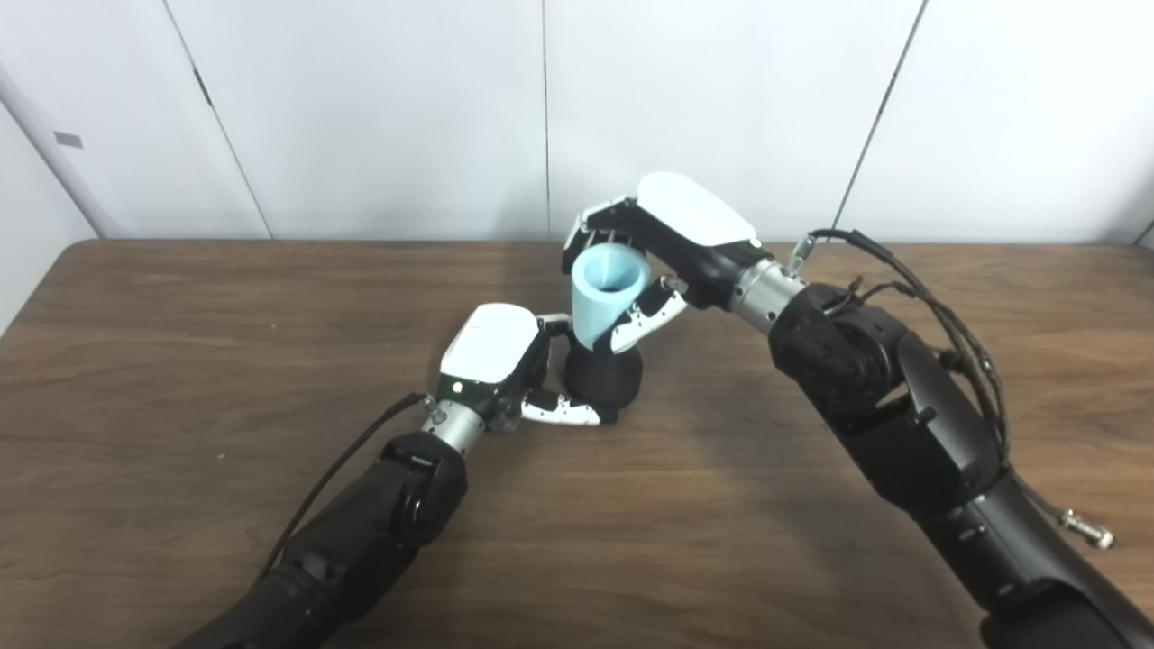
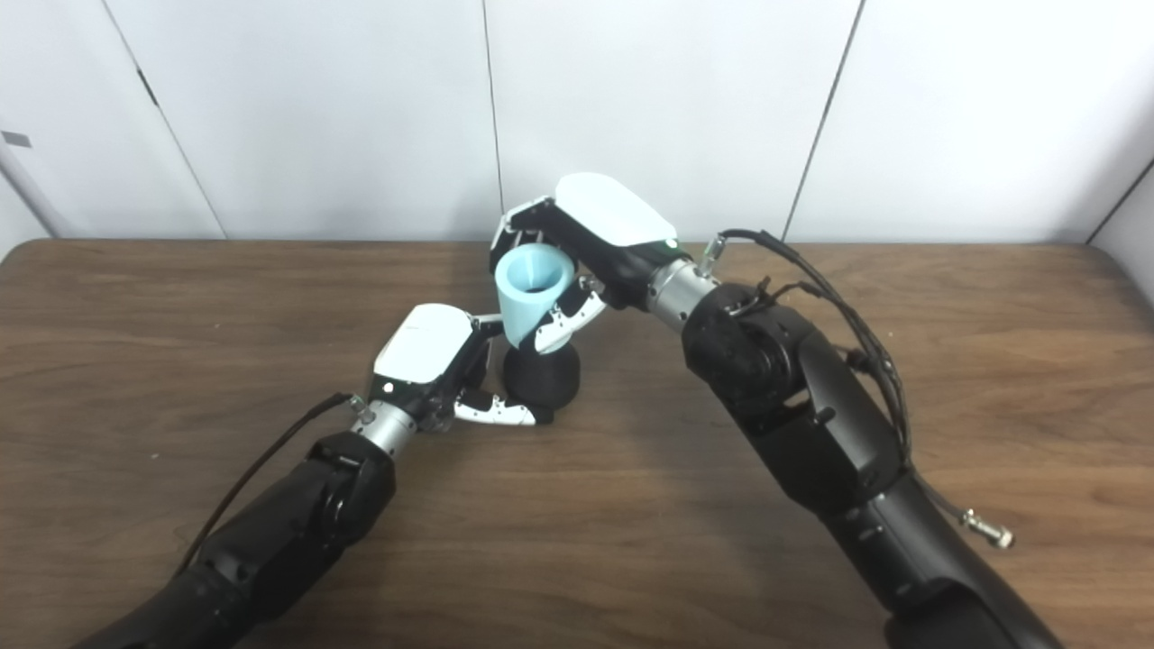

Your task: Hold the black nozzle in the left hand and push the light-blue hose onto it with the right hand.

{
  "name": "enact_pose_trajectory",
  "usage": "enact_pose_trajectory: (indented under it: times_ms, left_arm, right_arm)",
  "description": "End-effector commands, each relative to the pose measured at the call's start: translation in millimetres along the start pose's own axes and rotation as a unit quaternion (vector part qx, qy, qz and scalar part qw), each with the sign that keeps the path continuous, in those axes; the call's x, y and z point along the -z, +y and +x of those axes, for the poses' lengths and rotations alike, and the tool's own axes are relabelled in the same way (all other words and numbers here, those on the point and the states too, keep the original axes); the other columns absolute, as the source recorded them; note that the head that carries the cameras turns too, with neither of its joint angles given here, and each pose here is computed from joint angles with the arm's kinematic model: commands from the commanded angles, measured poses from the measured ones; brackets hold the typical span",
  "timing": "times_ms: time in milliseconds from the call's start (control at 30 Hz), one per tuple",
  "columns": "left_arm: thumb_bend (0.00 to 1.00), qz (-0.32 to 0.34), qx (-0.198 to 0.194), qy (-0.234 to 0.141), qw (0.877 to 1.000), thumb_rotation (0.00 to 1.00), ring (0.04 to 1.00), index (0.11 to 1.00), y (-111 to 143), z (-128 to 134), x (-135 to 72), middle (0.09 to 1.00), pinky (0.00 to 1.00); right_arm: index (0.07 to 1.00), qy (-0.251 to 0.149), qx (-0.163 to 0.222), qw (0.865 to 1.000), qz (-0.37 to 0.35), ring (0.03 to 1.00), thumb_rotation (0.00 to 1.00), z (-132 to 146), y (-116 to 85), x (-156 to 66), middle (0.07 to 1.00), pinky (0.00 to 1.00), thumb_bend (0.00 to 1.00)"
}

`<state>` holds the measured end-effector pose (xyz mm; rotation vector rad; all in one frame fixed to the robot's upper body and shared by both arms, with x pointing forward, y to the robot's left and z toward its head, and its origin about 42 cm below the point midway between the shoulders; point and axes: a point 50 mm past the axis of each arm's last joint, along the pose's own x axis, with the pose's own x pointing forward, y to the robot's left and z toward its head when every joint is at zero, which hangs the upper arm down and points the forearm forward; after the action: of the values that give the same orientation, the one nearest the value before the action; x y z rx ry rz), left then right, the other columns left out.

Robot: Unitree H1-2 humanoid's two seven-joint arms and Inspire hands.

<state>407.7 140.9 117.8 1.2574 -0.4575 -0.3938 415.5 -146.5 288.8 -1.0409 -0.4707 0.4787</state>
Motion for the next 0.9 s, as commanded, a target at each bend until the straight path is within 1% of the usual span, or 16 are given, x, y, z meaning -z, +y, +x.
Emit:
enact_pose_trajectory:
  times_ms: [0,33,100,167,267,333,400,467,567,633,800,867]
  left_arm:
    - [0.52,-0.004,0.17,-0.008,0.985,0.0,0.274,0.494,-75.5,-50.5,-13.6,0.455,0.21]
    - [0.52,-0.006,0.171,-0.009,0.985,0.0,0.273,0.489,-75.1,-50.2,-13.7,0.467,0.21]
    - [0.51,-0.007,0.17,-0.01,0.985,0.0,0.291,0.514,-75.3,-49.9,-13.5,0.42,0.23]
    - [0.51,-0.005,0.173,-0.008,0.985,0.0,0.295,0.52,-76.0,-49.5,-13.7,0.408,0.23]
    - [0.51,-0.007,0.171,-0.002,0.985,0.0,0.293,0.522,-77.4,-49.5,-14.3,0.404,0.23]
    - [0.51,-0.007,0.171,-0.002,0.985,0.0,0.289,0.521,-78.1,-49.5,-14.2,0.403,0.22]
    - [0.51,-0.005,0.171,-0.004,0.985,0.0,0.309,0.523,-77.9,-49.5,-14.3,0.407,0.24]
    - [0.51,-0.003,0.171,-0.005,0.985,0.0,0.321,0.52,-78.2,-49.8,-14.2,0.409,0.25]
    - [0.51,-0.002,0.172,-0.005,0.985,0.0,0.331,0.521,-78.4,-50.7,-14.2,0.413,0.26]
    - [0.51,-0.003,0.173,-0.005,0.985,0.0,0.317,0.52,-78.8,-50.7,-14.1,0.407,0.25]
    - [0.51,-0.007,0.17,-0.003,0.985,0.0,0.295,0.52,-78.7,-51.1,-14.1,0.405,0.23]
    - [0.51,-0.006,0.173,-0.004,0.985,0.0,0.311,0.521,-78.6,-51.0,-13.9,0.407,0.24]
  right_arm:
    - [0.842,0.013,-0.009,1.0,0.017,0.68,0.11,1.3,-1.3,-0.4,0.775,0.56,0.81]
    - [0.884,0.015,-0.001,1.0,0.024,0.742,0.13,2.0,-2.3,-0.2,0.828,0.61,0.85]
    - [0.93,0.022,0.01,0.999,0.036,0.806,0.17,3.7,-4.9,-0.2,0.884,0.64,0.89]
    - [0.967,0.029,0.018,0.998,0.049,0.862,0.21,4.8,-7.1,-0.3,0.937,0.66,0.91]
    - [0.996,0.035,0.027,0.997,0.065,0.924,0.23,5.4,-8.9,0.6,0.987,0.72,0.93]
    - [1.0,0.041,0.018,0.997,0.065,0.961,0.24,4.4,-9.0,0.2,0.998,0.75,0.95]
    - [1.0,0.046,0.012,0.997,0.063,0.968,0.23,2.8,-8.3,-1.2,1.0,0.72,0.97]
    - [1.0,0.046,0.01,0.997,0.062,0.983,0.22,0.3,-7.2,-2.8,1.0,0.71,0.99]
    - [1.0,0.044,0.013,0.997,0.068,0.999,0.21,-2.8,-7.2,-3.4,1.0,0.75,0.99]
    - [1.0,0.04,0.018,0.997,0.069,1.0,0.21,-4.4,-8.8,-3.1,1.0,0.77,1.0]
    - [1.0,0.023,0.03,0.996,0.085,1.0,0.21,-8.5,-15.4,-4.0,1.0,0.81,1.0]
    - [1.0,0.012,0.035,0.995,0.094,1.0,0.21,-11.0,-19.9,-6.0,1.0,0.83,1.0]
